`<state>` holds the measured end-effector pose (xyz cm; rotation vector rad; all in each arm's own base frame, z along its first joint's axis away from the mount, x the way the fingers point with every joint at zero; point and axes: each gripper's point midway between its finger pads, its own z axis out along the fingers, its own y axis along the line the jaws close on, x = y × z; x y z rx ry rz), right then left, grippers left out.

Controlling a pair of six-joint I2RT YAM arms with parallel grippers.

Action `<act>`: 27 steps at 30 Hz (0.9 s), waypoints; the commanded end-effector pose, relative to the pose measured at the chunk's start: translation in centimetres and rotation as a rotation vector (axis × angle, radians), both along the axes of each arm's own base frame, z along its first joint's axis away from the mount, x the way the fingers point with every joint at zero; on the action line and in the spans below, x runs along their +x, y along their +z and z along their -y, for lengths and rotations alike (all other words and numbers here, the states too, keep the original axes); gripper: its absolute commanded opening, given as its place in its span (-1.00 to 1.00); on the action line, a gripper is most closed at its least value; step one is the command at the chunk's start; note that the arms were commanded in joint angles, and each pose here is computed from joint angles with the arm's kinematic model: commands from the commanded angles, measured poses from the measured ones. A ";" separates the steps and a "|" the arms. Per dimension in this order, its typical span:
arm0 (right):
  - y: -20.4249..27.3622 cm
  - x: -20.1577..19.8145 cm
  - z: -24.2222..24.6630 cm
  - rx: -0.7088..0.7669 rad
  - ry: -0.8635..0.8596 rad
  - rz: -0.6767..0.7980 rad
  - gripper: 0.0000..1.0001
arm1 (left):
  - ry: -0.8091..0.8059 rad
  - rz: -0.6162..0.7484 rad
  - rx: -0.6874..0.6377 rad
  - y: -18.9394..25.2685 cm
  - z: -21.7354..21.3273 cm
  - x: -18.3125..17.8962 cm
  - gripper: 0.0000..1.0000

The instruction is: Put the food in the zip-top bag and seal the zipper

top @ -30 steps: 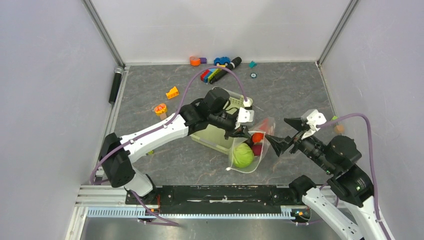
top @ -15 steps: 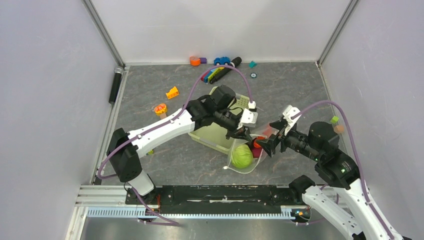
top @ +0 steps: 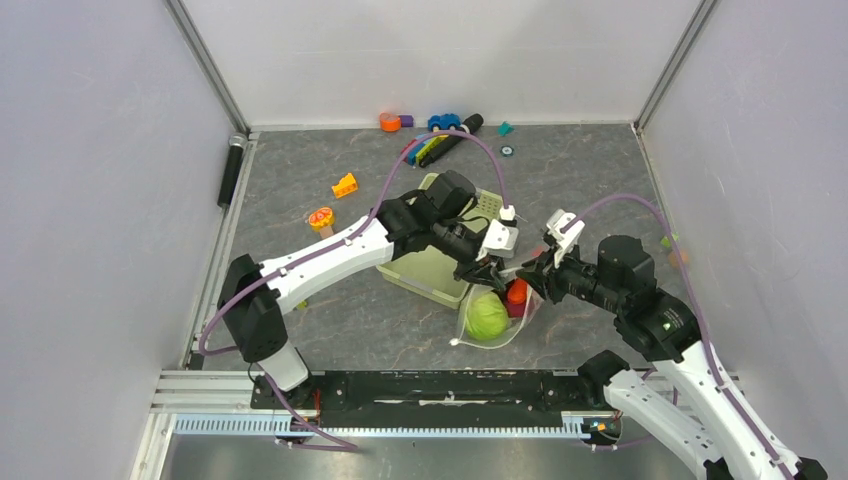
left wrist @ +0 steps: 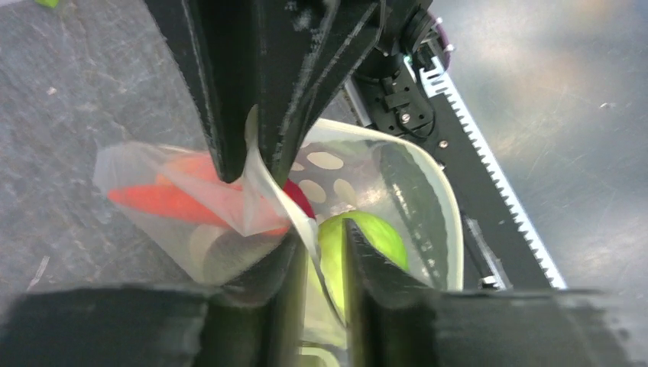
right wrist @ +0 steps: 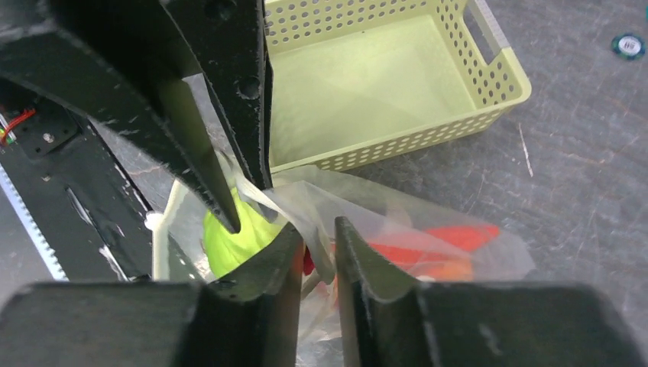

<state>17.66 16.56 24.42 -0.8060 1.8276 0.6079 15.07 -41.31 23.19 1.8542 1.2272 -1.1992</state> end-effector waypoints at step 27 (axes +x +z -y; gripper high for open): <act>-3.2 4.3 7.1 -0.137 -0.646 -0.247 -1.00 | 0.763 -0.161 -0.275 -1.9 -9.3 0.9 0.99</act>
